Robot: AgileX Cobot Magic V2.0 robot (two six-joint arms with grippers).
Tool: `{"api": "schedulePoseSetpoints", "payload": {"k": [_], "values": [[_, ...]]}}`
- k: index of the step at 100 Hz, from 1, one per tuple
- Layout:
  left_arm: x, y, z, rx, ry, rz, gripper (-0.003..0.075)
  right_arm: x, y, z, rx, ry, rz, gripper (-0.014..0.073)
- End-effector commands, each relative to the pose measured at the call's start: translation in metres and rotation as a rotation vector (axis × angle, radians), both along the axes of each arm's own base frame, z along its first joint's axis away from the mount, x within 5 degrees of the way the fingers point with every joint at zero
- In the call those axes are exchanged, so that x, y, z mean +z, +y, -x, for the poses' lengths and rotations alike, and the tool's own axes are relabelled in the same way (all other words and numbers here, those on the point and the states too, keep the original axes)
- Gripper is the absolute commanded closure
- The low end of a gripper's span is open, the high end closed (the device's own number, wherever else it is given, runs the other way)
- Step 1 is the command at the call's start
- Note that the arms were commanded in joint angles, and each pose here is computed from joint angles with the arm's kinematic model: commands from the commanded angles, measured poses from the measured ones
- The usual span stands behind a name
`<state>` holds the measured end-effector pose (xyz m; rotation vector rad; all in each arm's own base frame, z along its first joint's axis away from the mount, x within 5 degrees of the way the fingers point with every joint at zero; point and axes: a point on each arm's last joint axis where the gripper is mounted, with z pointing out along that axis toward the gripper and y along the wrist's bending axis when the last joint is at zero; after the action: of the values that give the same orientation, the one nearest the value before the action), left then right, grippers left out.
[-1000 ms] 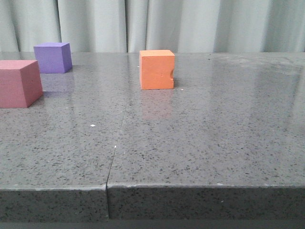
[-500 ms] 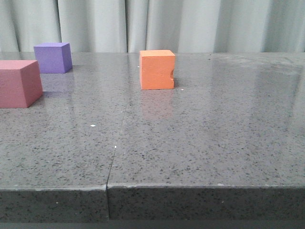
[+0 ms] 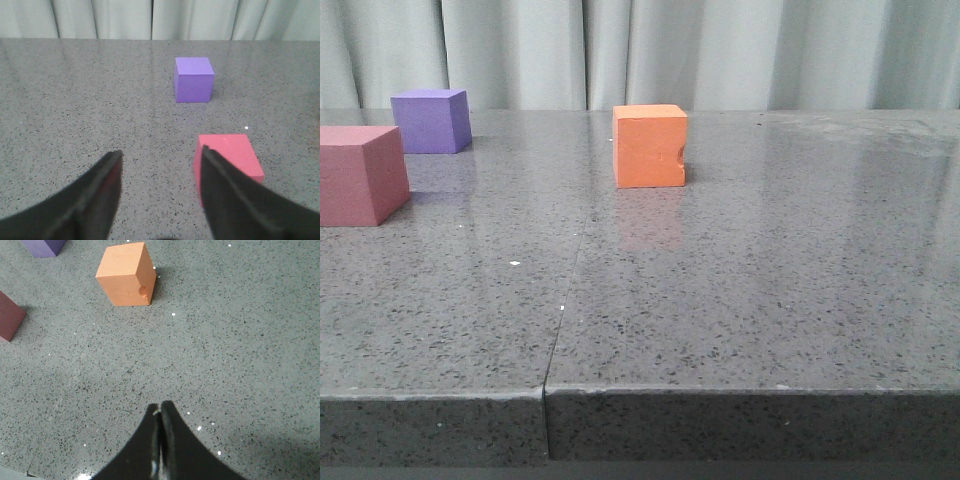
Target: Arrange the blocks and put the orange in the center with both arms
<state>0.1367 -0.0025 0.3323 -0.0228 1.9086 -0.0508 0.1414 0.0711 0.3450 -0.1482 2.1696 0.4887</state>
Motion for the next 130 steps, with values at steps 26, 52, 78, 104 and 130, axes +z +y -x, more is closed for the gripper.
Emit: {"api": "schedulePoseSetpoints", "payload": {"k": [26, 52, 78, 104, 130], "values": [[0.048, -0.001, -0.057, -0.003, 0.059, 0.008, 0.011, 0.015, 0.0, -0.002, -0.003, -0.09, -0.028, 0.0652], [0.072, -0.017, -0.105, -0.145, 0.107, -0.138, 0.0111, 0.015, 0.0, -0.002, -0.003, -0.09, -0.028, 0.0652], [0.089, -0.069, -0.148, -0.404, 0.123, -0.275, 0.0111, 0.015, 0.0, -0.002, -0.003, -0.09, -0.028, 0.0652], [0.086, -0.13, -0.176, -0.753, 0.162, -0.345, 0.0111, 0.015, 0.0, -0.002, -0.003, -0.09, -0.028, 0.0652], [0.072, -0.174, -0.195, -1.058, 0.16, -0.438, 0.0111, 0.015, 0.0, -0.002, -0.003, -0.09, -0.028, 0.0652]]}}
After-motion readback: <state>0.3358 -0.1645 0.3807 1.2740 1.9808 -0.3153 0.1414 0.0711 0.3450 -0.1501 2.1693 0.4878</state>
